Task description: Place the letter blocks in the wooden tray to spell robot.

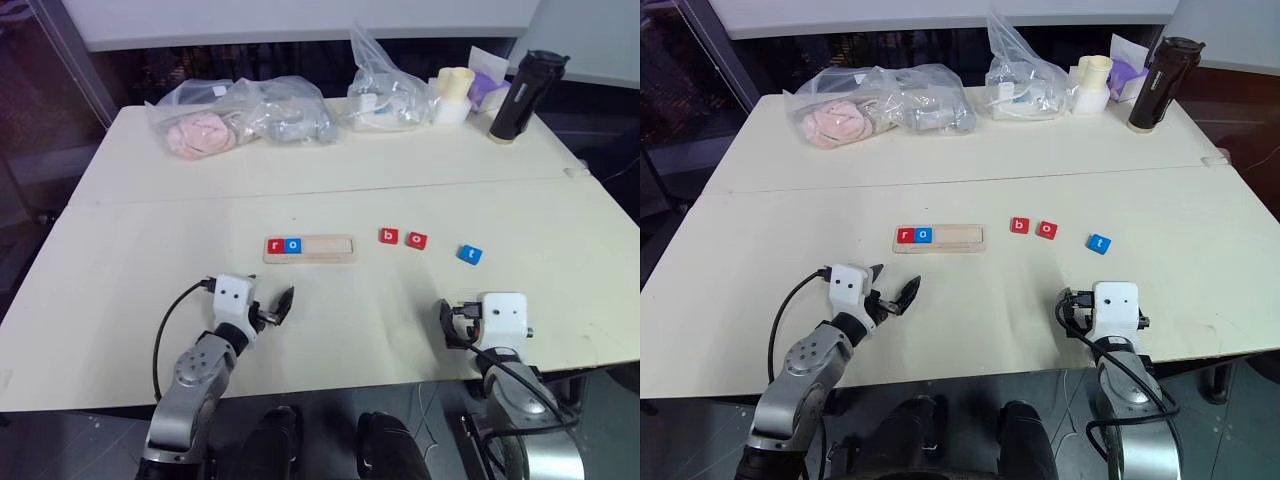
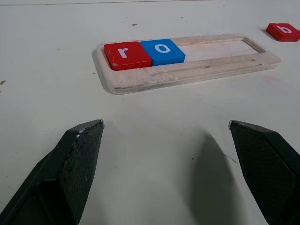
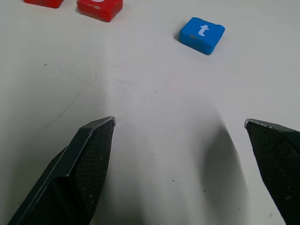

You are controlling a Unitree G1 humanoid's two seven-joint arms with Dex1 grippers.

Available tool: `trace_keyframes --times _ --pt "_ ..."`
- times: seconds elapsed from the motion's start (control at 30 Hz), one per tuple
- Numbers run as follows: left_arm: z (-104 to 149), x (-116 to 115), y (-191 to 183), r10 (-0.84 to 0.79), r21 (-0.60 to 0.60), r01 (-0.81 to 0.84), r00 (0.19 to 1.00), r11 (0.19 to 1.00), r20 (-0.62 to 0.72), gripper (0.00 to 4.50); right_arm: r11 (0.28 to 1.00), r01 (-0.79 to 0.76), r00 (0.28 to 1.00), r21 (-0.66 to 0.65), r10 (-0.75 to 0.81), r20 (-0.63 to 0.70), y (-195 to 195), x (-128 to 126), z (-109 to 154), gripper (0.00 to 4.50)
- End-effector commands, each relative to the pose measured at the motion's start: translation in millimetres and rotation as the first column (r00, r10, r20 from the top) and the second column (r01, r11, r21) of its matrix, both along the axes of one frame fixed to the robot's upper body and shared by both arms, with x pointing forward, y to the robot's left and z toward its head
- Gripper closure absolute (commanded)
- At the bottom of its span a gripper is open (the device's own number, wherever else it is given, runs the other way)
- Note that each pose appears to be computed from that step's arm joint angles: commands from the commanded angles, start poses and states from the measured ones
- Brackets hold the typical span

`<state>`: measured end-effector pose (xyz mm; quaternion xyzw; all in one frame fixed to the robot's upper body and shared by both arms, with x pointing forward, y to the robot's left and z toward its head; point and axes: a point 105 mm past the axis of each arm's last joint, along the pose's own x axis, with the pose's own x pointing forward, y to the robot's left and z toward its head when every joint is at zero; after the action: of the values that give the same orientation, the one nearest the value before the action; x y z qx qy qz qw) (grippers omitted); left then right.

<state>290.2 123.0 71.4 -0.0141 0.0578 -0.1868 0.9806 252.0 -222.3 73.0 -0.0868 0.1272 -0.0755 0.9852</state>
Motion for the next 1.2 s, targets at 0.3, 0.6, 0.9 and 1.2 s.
trace_keyframes --times 0.3,0.6,0.9,1.2 --pt "13 0 2 -0.008 -0.001 0.009 0.998 1.0 0.057 0.0 0.997 -0.075 0.996 -0.02 0.075 0.04 10 3 12 0.01" --pt "16 0 2 -0.011 0.005 0.01 0.997 1.0 0.077 0.0 0.994 -0.106 0.992 -0.031 0.107 0.063 13 8 16 0.01" --pt "17 4 6 0.0 0.0 0.0 0.996 1.0 0.088 0.0 0.991 -0.129 0.989 -0.029 0.131 0.076 18 11 18 0.01" --pt "51 27 17 -0.323 0.101 0.311 0.936 0.945 0.137 0.0 0.978 -0.198 0.975 -0.069 0.204 0.086 20 19 26 0.01"
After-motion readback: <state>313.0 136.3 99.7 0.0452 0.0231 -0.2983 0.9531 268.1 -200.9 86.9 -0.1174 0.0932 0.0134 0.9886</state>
